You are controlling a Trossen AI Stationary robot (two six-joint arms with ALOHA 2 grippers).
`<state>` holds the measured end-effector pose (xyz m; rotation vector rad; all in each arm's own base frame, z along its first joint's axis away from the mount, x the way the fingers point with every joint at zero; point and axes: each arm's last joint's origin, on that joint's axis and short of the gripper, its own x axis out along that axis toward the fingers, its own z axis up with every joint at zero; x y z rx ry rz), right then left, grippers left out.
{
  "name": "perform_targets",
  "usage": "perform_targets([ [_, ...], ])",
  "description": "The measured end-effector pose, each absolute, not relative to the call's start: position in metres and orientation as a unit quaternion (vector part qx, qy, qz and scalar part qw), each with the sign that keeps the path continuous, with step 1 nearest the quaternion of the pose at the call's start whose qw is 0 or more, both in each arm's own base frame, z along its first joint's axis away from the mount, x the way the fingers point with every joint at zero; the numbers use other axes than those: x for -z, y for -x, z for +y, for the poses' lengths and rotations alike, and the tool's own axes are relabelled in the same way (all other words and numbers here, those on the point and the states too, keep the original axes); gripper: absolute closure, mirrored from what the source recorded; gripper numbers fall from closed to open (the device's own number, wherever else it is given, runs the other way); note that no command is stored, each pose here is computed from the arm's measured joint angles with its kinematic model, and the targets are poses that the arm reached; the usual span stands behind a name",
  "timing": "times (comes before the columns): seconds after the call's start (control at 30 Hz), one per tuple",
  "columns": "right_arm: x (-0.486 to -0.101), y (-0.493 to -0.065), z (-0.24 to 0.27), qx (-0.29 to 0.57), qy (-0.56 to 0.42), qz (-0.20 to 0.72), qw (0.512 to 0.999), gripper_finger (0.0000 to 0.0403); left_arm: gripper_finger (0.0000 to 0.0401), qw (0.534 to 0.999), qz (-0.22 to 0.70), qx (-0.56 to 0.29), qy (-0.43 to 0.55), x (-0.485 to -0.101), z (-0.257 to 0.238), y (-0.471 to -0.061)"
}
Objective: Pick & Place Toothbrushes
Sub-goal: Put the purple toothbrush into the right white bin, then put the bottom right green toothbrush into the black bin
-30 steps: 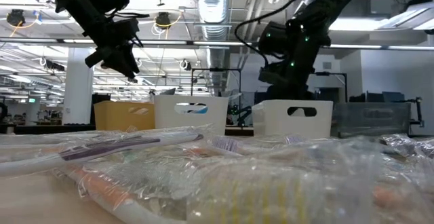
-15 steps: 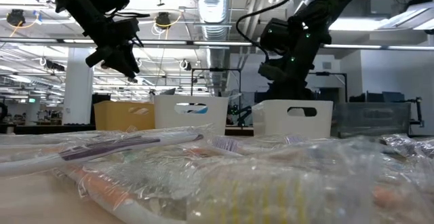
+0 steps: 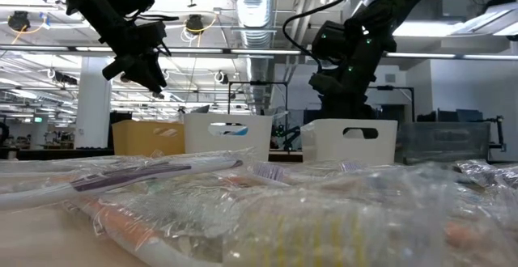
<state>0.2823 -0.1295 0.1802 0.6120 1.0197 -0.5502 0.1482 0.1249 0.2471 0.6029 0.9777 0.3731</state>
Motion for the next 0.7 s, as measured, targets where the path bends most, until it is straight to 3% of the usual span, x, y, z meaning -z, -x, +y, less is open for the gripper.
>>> perform_targets([
  [0.3,-0.193,-0.284,-0.130,0.244,-0.265,0.480,0.800,0.0218,0.0260,0.825,0.458,-0.179,-0.277,-0.247,0.125,-0.148],
  [0.7,-0.271,-0.262,-0.070,0.170,-0.215,0.431,0.860,0.0219,0.0260,0.826,0.458,-0.178,-0.277,-0.247,0.125,-0.149],
])
